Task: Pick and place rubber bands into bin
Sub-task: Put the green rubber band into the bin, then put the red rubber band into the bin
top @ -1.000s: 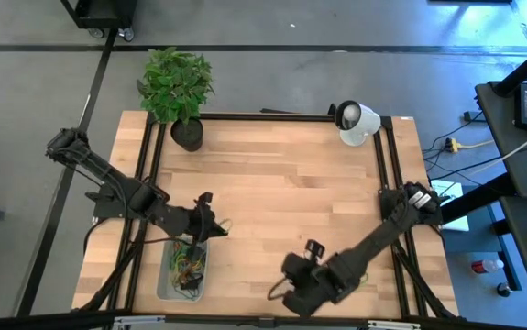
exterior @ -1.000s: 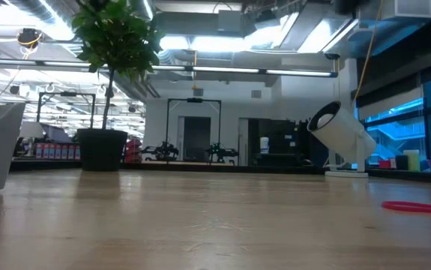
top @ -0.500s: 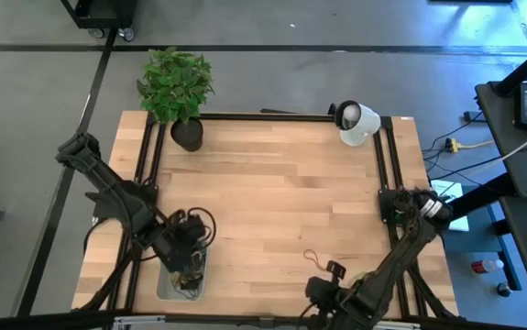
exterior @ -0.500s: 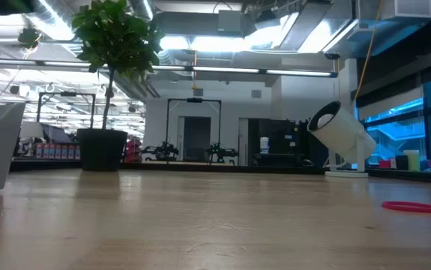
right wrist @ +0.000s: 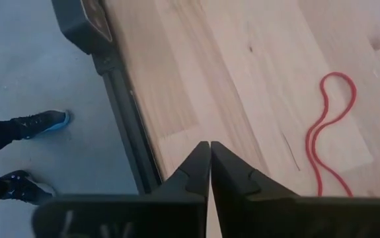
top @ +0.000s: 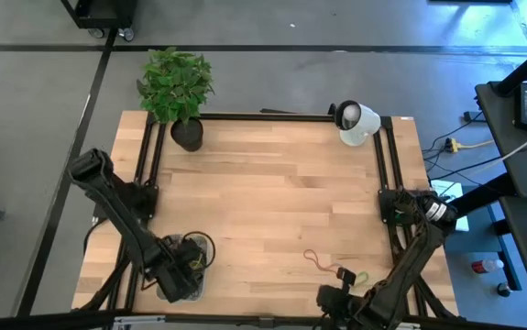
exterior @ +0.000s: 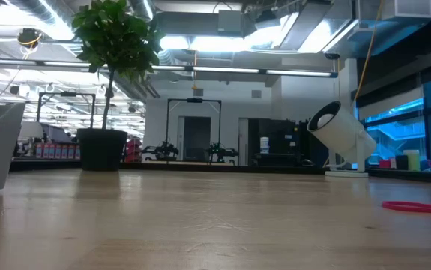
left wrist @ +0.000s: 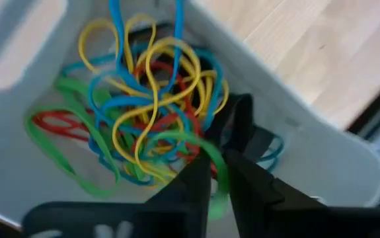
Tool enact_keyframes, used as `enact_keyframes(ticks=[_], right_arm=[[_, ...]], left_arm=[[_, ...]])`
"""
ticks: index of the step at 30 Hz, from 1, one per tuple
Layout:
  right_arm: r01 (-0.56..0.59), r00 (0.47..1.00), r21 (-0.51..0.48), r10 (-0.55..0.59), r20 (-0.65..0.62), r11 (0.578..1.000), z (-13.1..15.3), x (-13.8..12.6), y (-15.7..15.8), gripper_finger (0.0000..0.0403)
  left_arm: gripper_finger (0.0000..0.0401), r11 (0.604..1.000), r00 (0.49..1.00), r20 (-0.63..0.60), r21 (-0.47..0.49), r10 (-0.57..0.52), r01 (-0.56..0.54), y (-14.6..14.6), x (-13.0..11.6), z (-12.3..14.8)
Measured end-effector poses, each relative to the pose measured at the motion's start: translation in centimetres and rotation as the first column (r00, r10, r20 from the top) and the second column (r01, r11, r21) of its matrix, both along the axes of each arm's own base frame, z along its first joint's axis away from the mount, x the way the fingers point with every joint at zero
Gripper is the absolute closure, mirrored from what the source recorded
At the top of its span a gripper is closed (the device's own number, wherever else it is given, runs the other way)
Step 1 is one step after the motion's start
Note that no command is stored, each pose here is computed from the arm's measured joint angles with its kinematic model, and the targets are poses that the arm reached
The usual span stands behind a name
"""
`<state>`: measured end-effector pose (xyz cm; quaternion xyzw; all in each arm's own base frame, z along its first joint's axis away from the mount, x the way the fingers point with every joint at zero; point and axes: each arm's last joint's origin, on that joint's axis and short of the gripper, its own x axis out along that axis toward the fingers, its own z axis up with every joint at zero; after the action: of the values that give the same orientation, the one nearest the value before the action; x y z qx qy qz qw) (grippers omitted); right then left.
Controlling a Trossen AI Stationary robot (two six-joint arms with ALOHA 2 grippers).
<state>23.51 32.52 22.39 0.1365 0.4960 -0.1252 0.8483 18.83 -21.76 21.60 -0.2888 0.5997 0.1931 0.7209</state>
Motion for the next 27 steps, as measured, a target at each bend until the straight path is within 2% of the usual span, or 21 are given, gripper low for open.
enact_keyframes(ticks=[5,13,18,22,25,27], right_arm=[[-0.007,1.000,-0.001,0.007,-0.001,1.000,0.0,-0.3,0.2,0.0385],[-0.024,1.000,-0.030,0.023,-0.018,0.999,-0.1,-0.6,0.1,0.0394],[-0.026,0.999,-0.040,0.024,-0.040,0.999,-0.1,-1.2,0.2,0.0395],[-0.071,0.993,-0.110,0.060,-0.101,0.991,1.1,-3.2,-0.4,0.0400],[-0.063,0.997,-0.150,0.053,-0.064,0.987,2.1,-5.4,-0.6,0.0401],[-0.041,0.999,-0.131,0.039,-0.014,0.991,2.3,-6.9,-0.8,0.0401]], left_arm=[[0.0307,1.000,0.998,-0.062,0.007,0.027,-0.026,-0.5,0.2,-1.3],[0.0237,0.999,0.998,-0.032,0.015,0.047,-0.046,-0.3,0.4,-1.1],[0.0228,0.999,0.999,-0.020,0.011,0.049,-0.049,0.1,0.7,-0.8],[0.0234,0.999,0.999,-0.005,0.000,0.048,-0.048,0.7,1.1,-0.3],[0.0240,0.999,0.999,0.011,-0.010,0.043,-0.043,1.2,1.4,0.1],[0.0243,0.999,0.999,0.029,-0.011,0.031,-0.031,1.4,1.6,0.3]])
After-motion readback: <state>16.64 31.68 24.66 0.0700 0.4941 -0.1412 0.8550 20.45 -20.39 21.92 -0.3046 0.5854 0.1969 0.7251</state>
